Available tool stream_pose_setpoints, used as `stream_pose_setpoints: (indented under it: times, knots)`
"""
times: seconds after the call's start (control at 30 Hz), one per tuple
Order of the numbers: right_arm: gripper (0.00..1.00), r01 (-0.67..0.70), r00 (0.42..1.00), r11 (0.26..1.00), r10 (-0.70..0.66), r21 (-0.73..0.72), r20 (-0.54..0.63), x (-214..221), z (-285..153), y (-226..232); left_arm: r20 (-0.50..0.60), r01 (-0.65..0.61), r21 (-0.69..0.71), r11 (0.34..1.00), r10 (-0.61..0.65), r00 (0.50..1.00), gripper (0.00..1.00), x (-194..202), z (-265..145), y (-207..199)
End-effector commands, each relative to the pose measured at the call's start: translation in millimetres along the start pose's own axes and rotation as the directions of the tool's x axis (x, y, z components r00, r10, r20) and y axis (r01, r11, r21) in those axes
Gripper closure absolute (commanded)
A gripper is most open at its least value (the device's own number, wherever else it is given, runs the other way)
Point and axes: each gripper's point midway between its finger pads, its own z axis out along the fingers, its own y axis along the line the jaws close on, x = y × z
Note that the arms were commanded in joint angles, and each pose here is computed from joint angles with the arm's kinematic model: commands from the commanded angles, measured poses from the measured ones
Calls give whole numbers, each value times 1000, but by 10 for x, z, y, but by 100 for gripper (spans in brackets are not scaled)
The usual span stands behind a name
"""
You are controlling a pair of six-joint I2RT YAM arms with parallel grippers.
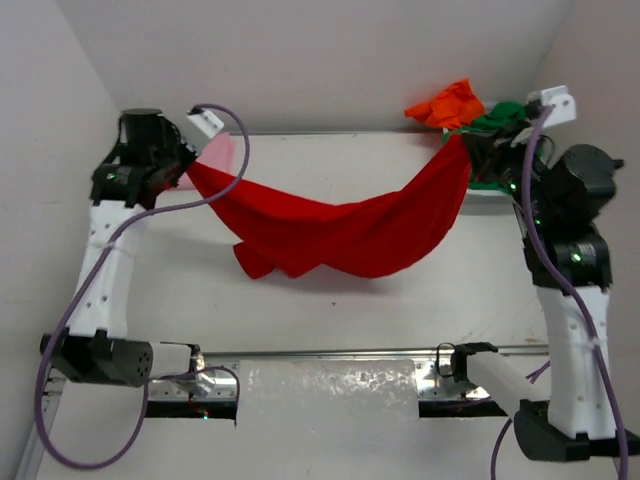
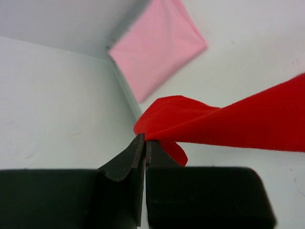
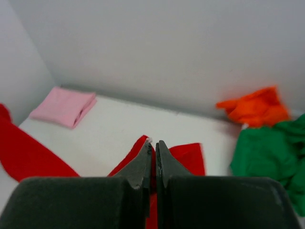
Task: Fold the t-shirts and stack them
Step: Flatten out the tshirt
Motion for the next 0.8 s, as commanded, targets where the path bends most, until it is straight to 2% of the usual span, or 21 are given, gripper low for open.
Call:
stream_pose_setpoints:
  times: [0.0,0.07,0.1,0.13,0.17,0.2,0.23,0.3,0.4,0.5,0.53,0.57,0.6,0.63,0.67,0.73,0.77]
  knots:
    - [100,-206,972,973,191,-107,-135,765,557,126,-47,-13,24,1000,15,999,100,255,768,-234]
    - [100,-255,955,961,232,-107,-186,1113,715,122,-101,47,98,994,-37,994,97,394,1240,-476]
    - [100,-271,937,961,250,-58,-243,1391,854,28,-168,85,143,986,-61,984,93,550,1557,-654]
    - [100,-275,927,961,255,-35,-274,1539,919,-18,-191,129,142,981,-101,976,81,578,1695,-698]
    - [100,-261,921,965,244,-18,-304,1675,981,-69,-198,207,106,973,-183,963,75,494,1808,-630]
    - [100,-261,902,965,252,23,-351,1916,1083,-151,-243,243,115,963,-210,947,68,578,2022,-725]
    - [100,-251,897,967,246,34,-368,1996,1126,-188,-219,306,83,948,-283,934,66,426,2072,-621]
    - [100,-230,874,970,242,80,-422,2263,1226,-298,-200,349,78,934,-328,923,64,323,2162,-587]
    - [100,-217,847,971,241,105,-474,2497,1308,-365,-96,370,81,925,-363,927,62,-64,1995,-420]
    - [100,-197,829,973,231,121,-509,2663,1319,-413,27,292,107,951,-296,955,62,-478,1549,-439]
    - [100,-194,821,973,231,125,-522,2734,1319,-422,60,193,209,959,-210,976,63,-578,1445,-799]
    - [100,-192,815,973,231,127,-531,2774,1314,-426,137,121,239,964,-156,978,63,-739,1120,-874]
    - [100,-193,813,973,230,126,-535,2798,1313,-424,167,40,304,952,-94,981,65,-780,966,-1139]
    - [100,-193,807,973,231,126,-544,2844,1299,-420,182,-142,460,876,63,981,67,-636,777,-1817]
    - [100,-194,806,973,231,125,-545,2854,1292,-416,178,-254,574,778,184,967,71,-409,511,-2315]
    - [100,-194,802,973,233,128,-550,2881,1275,-415,163,-299,692,657,261,951,77,-113,311,-2738]
    - [100,-197,798,972,235,129,-554,2902,1264,-409,159,-305,724,618,281,947,78,3,231,-2875]
